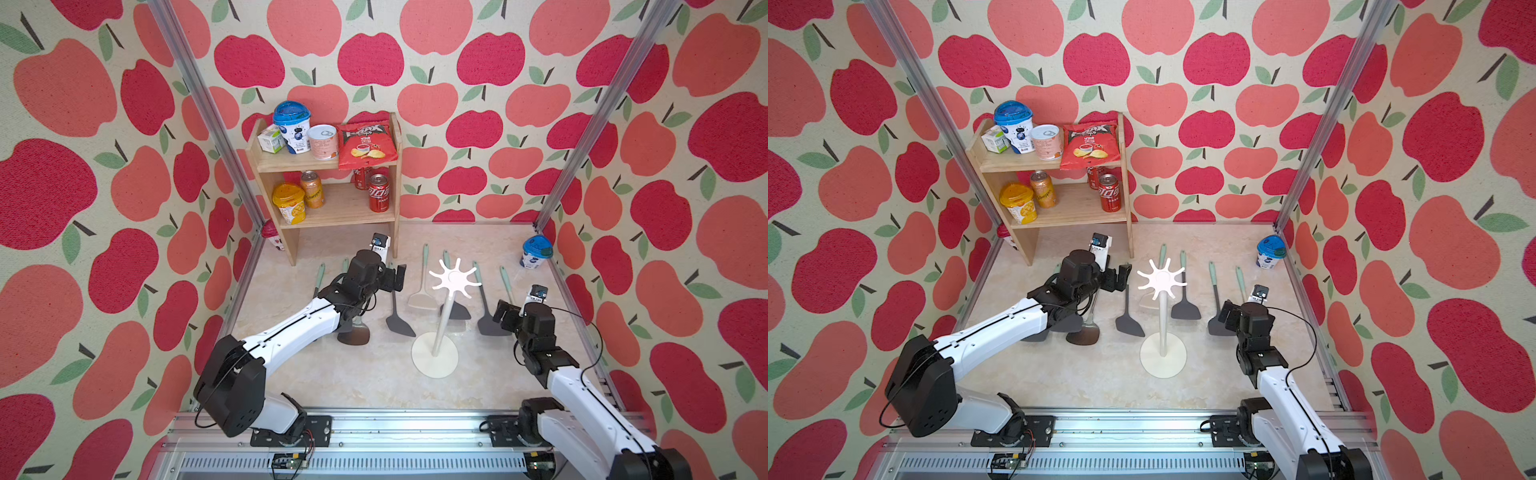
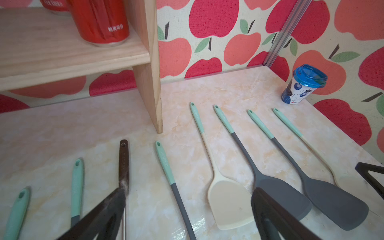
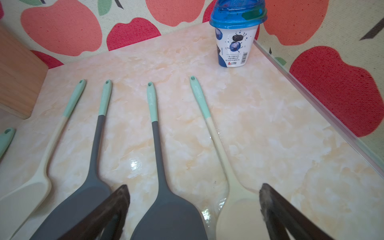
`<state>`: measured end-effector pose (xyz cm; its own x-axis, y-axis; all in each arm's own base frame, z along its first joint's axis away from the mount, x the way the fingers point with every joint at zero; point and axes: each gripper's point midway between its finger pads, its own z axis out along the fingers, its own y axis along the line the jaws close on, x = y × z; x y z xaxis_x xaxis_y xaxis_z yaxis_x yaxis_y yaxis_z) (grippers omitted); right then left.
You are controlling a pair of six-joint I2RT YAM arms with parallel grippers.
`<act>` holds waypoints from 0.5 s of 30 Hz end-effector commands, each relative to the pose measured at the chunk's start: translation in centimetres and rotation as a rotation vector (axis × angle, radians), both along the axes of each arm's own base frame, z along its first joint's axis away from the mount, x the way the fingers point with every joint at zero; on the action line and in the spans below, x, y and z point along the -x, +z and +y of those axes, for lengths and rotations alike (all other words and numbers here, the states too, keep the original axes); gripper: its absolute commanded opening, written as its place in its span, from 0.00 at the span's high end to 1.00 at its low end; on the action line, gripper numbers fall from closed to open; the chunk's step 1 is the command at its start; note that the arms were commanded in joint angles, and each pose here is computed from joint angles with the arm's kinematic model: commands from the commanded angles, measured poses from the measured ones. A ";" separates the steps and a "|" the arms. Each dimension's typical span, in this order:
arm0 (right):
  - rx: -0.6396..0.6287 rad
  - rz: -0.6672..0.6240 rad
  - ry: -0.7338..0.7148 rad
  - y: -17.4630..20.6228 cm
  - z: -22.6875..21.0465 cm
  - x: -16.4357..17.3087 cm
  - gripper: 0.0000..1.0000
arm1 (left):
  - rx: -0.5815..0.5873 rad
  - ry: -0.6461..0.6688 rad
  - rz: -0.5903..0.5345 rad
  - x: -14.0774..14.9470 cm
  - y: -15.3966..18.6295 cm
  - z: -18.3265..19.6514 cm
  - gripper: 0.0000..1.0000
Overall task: Take the spatula off the kitchen utensil rack
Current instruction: Reset both arms
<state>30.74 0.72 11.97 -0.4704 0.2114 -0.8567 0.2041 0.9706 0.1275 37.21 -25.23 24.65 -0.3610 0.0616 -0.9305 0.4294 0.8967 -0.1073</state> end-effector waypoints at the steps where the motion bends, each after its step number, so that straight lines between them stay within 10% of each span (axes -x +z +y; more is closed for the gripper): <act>1: 0.002 -0.025 -0.040 1.8 -0.8 -3.0 0.00 | -0.007 0.059 -0.157 -0.8 3.0 2.4 0.03; 15: 0.181 -0.009 -0.062 -0.2 -2.4 -8.7 0.00 | -0.087 0.530 -0.188 0.4 -2.9 20.4 0.03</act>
